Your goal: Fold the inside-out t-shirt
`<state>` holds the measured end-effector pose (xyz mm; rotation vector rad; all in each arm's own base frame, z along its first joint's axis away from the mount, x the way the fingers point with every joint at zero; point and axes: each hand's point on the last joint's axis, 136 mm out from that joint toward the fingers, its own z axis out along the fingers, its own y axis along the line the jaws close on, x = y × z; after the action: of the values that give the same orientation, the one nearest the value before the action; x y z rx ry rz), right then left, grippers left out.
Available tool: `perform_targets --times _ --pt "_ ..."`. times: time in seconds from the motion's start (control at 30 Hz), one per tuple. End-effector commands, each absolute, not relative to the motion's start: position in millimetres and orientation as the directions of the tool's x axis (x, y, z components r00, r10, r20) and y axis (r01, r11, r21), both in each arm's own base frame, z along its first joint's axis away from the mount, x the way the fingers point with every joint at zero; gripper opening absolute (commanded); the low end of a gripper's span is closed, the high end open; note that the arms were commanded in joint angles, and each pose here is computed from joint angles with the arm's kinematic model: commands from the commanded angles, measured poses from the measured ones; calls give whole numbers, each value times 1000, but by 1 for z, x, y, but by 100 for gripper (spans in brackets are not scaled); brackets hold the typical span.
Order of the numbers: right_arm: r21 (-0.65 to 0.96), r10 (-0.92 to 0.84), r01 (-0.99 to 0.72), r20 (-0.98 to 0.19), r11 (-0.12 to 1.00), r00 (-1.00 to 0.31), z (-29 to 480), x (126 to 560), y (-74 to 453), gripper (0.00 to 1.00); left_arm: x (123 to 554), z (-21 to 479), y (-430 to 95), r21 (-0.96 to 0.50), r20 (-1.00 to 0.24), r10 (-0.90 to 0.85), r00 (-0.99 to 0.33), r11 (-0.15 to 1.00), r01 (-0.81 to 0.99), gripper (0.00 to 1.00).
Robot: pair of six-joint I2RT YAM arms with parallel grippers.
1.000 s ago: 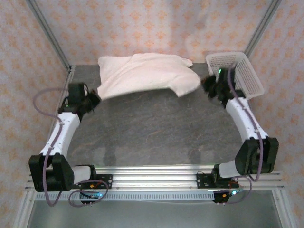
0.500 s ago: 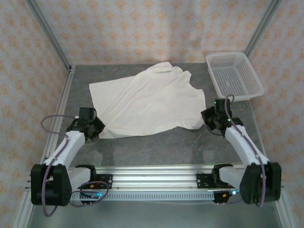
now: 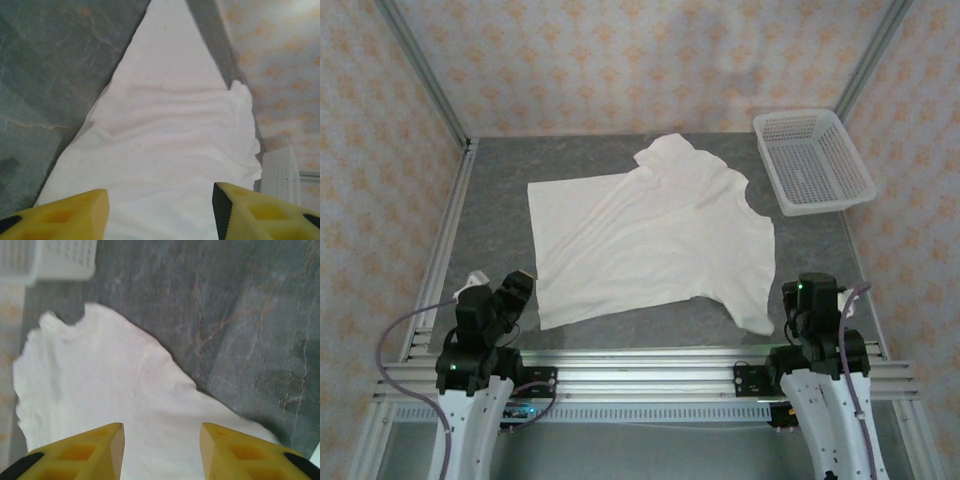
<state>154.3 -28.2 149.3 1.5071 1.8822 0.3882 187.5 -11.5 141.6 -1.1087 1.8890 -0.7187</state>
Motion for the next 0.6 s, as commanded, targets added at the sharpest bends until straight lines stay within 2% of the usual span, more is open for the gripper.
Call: perform_targets --times 0.0,0.07,0.13,0.23,0.3,0.37,0.4,0.57 --pt "689 899 637 -438 346 -16 205 186 -42 47 196 166 -6 -821 -385 -897 -216 440 -364 59" --pt "692 883 576 -454 435 -120 221 221 -25 47 215 179 -6 -819 -416 -884 -215 467 -334 52" --pt "705 846 469 -445 533 -293 228 264 9 47 238 183 -7 -783 -449 -857 -254 514 -350 44" --pt "664 764 412 -408 624 -500 205 314 43 41 284 184 -14 -664 -493 -775 -396 629 -404 24" --pt "601 712 427 -380 675 -591 177 337 51 20 321 167 -17 -530 -492 -706 -509 707 -469 10" --pt "531 688 473 -340 703 -641 145 350 51 6 355 151 -15 -445 -486 -673 -557 739 -505 0" --pt "491 683 501 -326 713 -653 130 354 48 0 373 141 -12 -413 -483 -668 -566 744 -525 0" --pt "424 699 567 -292 707 -653 88 367 40 0 453 112 0 -297 -499 -633 -592 767 -569 0"
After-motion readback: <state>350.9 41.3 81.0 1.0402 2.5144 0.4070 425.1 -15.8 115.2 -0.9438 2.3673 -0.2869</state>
